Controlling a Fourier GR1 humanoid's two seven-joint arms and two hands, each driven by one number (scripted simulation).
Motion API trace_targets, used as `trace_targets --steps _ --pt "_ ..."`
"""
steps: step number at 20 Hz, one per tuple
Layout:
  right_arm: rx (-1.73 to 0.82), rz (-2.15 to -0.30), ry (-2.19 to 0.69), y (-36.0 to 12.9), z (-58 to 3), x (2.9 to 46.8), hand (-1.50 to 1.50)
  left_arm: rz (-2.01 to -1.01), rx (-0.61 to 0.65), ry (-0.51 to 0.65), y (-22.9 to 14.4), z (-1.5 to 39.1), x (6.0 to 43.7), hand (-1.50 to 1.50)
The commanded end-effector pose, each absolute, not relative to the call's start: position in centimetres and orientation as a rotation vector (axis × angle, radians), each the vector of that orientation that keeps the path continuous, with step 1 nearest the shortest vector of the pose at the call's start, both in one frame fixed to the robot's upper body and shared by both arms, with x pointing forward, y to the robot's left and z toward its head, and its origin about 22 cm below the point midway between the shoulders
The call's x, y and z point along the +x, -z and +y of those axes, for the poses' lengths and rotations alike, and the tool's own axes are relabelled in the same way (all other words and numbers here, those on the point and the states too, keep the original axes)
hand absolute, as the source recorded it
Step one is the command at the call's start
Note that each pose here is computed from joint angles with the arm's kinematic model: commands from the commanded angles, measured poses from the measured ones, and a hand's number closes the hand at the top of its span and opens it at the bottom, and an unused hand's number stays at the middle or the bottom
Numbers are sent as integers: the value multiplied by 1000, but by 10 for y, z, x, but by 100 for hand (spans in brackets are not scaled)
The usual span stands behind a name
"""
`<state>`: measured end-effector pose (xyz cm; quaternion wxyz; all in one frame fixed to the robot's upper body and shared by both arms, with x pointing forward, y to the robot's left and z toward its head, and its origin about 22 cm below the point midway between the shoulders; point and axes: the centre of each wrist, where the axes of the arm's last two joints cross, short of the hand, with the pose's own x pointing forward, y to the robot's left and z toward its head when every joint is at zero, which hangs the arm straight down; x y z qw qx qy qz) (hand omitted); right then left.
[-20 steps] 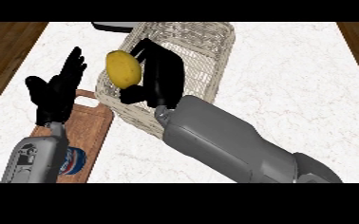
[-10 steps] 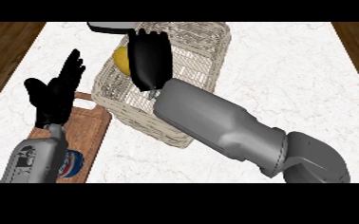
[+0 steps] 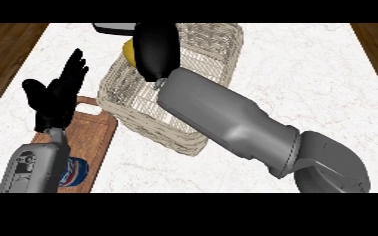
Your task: Pick the lemon from the placemat and place it in the basket
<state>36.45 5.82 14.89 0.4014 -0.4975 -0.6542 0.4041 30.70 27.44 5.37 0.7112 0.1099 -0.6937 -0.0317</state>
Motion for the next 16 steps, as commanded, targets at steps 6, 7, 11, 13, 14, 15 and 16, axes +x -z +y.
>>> trace_targets --steps 6,7,11,13,14,15,16 --pt "-1193 -1389 -1189 -139 43 382 150 -1540 235 81 -62 272 302 0" --pt "-1196 -1401 -1184 -148 46 383 150 -1532 248 61 -36 271 295 0" --pt "-1180 -1412 -1188 -140 49 375 150 -1526 240 65 -50 277 301 0" --pt "-1220 -1415 -1181 -122 41 377 150 -1536 259 76 -50 285 301 0" --pt "-1209 -1410 -1182 -122 35 384 150 -1547 243 59 -54 271 299 0" --pt "-1222 -1415 -1182 -108 26 387 150 -1526 239 65 -57 278 311 0" --pt "-1234 -1411 -1174 -112 30 386 150 -1523 238 72 -56 285 290 0"
